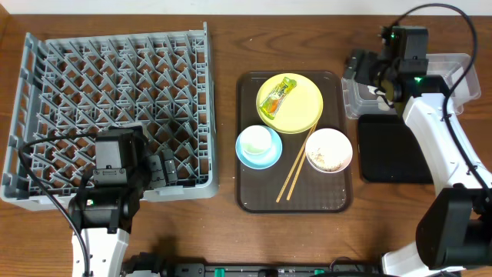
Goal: Sort waste into correct bins and load items into the dishwasher rack
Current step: 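Grasp the green snack wrapper with the right gripper and drop it in the bin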
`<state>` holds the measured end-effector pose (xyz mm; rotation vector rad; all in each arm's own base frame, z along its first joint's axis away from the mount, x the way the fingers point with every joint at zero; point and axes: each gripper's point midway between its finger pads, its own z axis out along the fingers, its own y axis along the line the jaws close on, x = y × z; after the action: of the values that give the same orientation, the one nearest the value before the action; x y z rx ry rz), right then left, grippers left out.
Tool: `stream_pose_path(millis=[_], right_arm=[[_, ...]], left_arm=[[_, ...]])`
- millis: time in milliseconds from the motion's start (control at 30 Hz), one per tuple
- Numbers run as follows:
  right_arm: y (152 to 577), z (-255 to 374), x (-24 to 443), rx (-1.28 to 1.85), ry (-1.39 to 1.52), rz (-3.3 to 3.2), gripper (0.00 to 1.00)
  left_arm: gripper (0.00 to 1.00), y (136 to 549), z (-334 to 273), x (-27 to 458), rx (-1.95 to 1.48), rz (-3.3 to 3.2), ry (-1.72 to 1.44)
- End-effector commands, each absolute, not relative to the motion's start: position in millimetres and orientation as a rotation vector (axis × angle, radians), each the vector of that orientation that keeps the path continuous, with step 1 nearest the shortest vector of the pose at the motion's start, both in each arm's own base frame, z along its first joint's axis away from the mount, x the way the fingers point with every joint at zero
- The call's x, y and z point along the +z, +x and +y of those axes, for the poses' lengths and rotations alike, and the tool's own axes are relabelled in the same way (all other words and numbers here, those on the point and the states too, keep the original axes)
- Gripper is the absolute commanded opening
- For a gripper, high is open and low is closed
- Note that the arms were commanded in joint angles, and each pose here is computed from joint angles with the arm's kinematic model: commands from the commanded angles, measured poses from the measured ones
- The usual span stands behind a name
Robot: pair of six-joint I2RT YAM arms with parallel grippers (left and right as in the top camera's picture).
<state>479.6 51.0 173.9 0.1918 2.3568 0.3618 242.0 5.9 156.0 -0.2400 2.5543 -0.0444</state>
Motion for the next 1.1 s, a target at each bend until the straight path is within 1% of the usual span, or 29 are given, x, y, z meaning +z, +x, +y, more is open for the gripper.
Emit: stream_pose_path(millis=[0,133,233,333,500,667,733,833,967,1000,1067], right_arm=[[466,113,187,0.595,-0.099,2.336,0.94],[464,136,169,0.482,-0.132,2.381,0.93],[463,149,148,0.413,-0.051,2.434,0.89],[461,171,122,0.435,0.036,2.487,0.81],[457,202,75,0.473,0.082,2.565,0.66],[452,219,31,0.486,0.143,2.636,0.6],[451,227,18,0.489,0.133,2.646,0.52],[450,229,10,0.478,0.14,2.658,0.28],[454,221,10,0.44,0.163,2.649,0.03],[454,219,10,0.439,0.168,2.649,0.01],[455,214,12,0.437,0.179,2.652,0.01]], left_arm=[[0.97,246,7,164,-0.032,2.536,-0.227],[0.97,246,7,161,-0.032,2.546,-0.228],[0.97,247,7,160,-0.031,2.554,-0.229],[0.97,247,7,159,-0.03,2.559,-0.229],[0.97,247,7,159,-0.03,2.559,-0.229],[0.97,247,7,159,-0.03,2.559,-0.229],[0.97,247,7,159,-0.03,2.559,-0.229],[0.97,247,7,159,-0.03,2.559,-0.229],[0.97,247,7,159,-0.03,2.559,-0.229],[0.97,247,7,159,-0.03,2.559,-0.229],[0.97,247,7,158,-0.03,2.559,-0.229]])
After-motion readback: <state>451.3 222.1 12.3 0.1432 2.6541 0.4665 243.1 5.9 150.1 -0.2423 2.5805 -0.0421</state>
